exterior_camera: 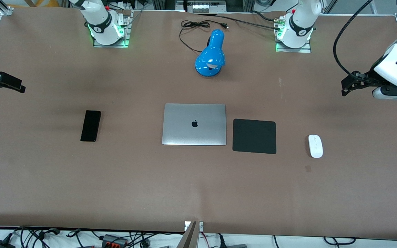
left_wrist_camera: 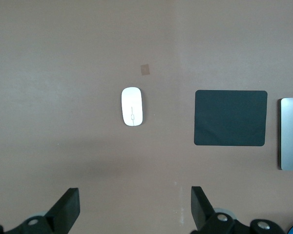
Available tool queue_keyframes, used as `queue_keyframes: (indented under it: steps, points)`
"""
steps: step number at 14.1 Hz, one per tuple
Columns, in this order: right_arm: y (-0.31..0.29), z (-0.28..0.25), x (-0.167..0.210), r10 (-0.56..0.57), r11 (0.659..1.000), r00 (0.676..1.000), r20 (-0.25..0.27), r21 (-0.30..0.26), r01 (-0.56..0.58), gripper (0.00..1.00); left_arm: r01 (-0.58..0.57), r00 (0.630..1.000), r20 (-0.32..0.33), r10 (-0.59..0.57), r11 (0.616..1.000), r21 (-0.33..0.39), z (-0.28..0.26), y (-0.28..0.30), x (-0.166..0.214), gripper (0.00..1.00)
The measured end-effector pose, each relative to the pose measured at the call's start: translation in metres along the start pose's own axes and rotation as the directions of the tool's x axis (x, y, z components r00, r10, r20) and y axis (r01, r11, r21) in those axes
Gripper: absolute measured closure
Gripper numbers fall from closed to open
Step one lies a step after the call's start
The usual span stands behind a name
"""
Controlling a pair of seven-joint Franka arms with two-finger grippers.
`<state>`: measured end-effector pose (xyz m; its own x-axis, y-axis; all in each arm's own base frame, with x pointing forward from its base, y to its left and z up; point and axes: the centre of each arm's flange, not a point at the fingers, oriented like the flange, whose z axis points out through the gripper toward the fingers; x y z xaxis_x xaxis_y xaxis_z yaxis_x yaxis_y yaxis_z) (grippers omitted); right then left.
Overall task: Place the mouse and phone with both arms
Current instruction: 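Reach the right gripper to the black phone while the left gripper reaches the mouse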
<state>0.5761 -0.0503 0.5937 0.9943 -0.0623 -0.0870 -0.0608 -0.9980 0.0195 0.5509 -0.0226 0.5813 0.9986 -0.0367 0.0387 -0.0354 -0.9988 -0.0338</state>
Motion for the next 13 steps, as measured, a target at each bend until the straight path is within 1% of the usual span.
queue_keyframes:
  steps: [6,8,10,13]
  points:
    - [0.0,0.001,0.0,0.0,1.0,1.0,0.002,0.0,0.0,0.0,-0.001,1.0,0.001,0.001,1.0,0.0,0.0,0.001,0.0,0.0]
    - [-0.001,0.016,0.0,-0.002,1.0,1.0,0.027,0.001,0.002,0.0,-0.003,1.0,0.012,0.003,1.0,-0.001,0.003,0.001,0.001,0.0]
    - [-0.002,0.054,0.008,-0.004,1.0,0.999,0.033,0.001,0.004,0.0,-0.006,0.999,0.054,0.007,1.0,-0.003,0.012,0.003,0.0,0.0]
    - [-0.004,0.16,0.02,-0.008,1.0,1.0,0.012,0.002,0.008,0.0,-0.008,0.991,0.134,0.009,1.0,-0.012,0.041,0.002,0.006,0.0]
